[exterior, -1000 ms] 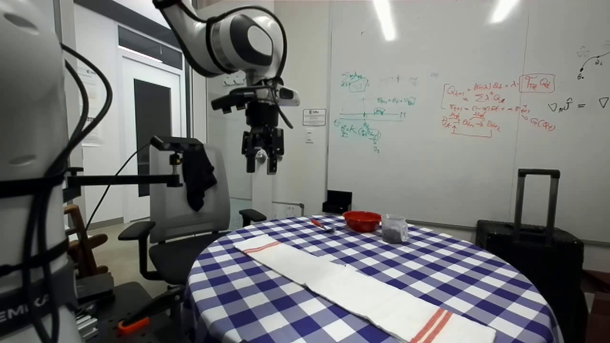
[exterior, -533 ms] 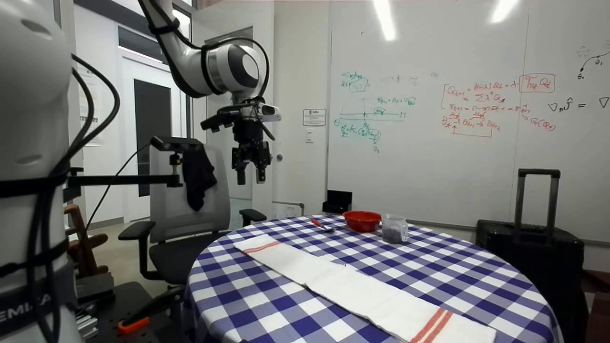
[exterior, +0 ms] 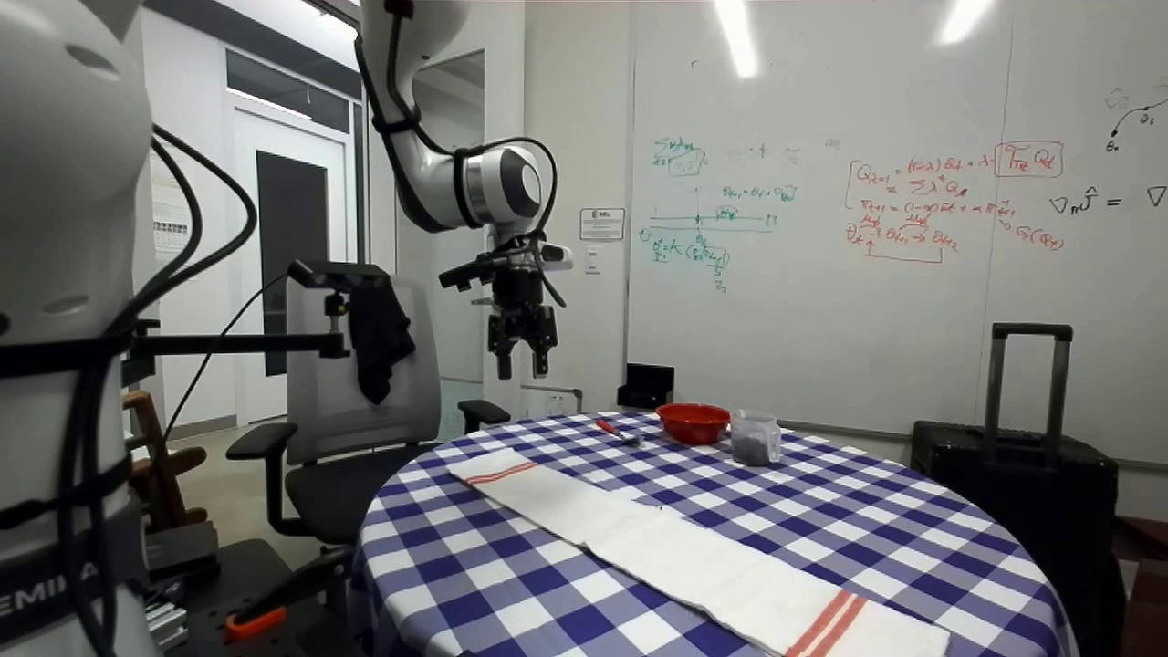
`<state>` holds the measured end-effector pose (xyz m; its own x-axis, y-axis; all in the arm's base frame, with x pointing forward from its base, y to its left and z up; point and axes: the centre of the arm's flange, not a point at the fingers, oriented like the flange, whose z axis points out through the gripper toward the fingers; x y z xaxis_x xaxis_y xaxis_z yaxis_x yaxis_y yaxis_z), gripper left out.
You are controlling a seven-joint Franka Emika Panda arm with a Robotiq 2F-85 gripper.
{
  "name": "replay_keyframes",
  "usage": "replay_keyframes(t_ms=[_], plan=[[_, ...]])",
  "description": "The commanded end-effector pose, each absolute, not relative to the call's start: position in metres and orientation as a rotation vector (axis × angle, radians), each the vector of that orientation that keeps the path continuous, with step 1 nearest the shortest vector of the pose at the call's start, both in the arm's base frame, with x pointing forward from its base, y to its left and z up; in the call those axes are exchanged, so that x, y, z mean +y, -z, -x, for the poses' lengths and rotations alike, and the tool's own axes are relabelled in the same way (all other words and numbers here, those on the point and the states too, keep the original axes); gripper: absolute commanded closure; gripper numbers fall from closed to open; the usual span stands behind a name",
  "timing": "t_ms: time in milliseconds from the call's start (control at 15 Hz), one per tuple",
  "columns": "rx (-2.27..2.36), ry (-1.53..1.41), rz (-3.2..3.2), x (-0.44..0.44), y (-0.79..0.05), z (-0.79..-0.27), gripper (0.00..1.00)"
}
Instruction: Fold the towel on the table
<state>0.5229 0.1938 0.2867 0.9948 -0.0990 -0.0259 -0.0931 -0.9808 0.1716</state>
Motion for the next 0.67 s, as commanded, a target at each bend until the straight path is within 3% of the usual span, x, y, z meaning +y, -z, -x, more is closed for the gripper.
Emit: replay_keyframes(t_ms=[0, 600], plan=[[-0.148, 0.085, -2.963, 0.228, -0.26, -0.574, 0.0], [-0.077, 0.091, -2.944, 0.282, -0.204, -0.616, 0.0]])
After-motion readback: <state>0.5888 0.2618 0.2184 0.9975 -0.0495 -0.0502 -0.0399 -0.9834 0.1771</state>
